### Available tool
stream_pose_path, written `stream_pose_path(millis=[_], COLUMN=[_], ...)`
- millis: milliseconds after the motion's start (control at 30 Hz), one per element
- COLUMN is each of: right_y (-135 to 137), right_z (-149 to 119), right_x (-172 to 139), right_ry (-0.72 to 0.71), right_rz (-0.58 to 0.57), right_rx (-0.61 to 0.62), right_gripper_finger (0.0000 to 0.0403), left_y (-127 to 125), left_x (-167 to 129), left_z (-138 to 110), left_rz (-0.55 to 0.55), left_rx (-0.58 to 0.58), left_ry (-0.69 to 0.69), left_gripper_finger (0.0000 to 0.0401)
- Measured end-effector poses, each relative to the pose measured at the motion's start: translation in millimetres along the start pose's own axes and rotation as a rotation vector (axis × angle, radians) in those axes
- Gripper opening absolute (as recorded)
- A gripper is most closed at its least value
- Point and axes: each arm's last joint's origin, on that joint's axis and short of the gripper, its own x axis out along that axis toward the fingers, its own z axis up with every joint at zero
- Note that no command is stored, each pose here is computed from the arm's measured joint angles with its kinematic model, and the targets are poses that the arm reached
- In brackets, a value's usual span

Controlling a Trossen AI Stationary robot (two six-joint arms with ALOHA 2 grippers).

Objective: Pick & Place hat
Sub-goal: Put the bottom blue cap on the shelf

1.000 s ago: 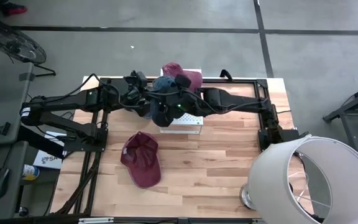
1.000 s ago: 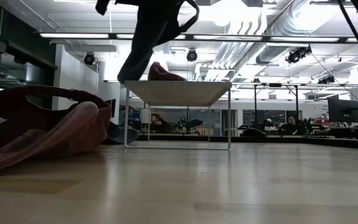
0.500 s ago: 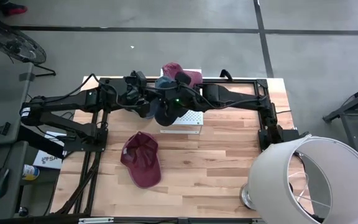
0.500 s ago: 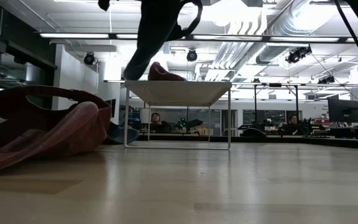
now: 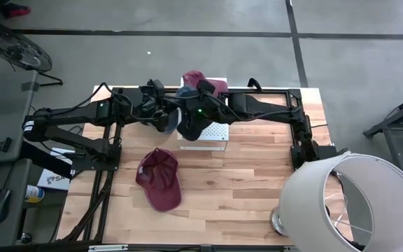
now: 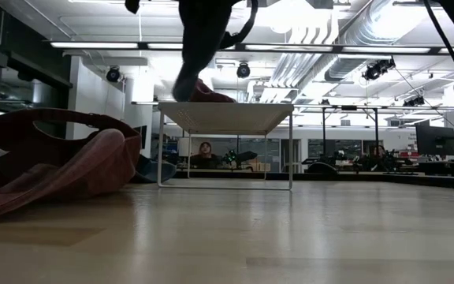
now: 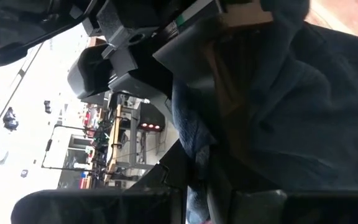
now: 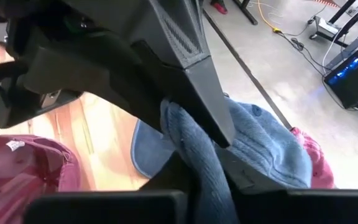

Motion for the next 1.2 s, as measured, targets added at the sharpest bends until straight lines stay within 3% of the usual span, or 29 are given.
stream_pose_path(millis=[300,500,700,1200], right_y=[-0.8,-1.0,-2.0,-3.7], right_z=[0.6,0.9,0.0,2.4], right_x=[-0.5,-0.6,-0.5,-8.1], right_ry=[-0.006,-0.01,-0.004,-0.027], right_rz=[-0.019,-0.033,-0.062,-0.129], right_rx=[0.033,0.064,0.078,0.118], right_gripper_finger=[0.0007,0.0005,0.0003,0.0003], left_y=[0.9,1.7,3.3,23.7], left_x=[0.0,0.0,-3.3,-46.1], left_z=[0.3,0.0,-1.0,-10.3], left_rz=[0.011,0.024,0.039,0.163], left_rx=[-0.01,-0.009,-0.008,-0.099], left_ry=[0.0,0.015,0.032,0.016], left_gripper_finger=[0.0027,0.0059,0.0066,0.0069])
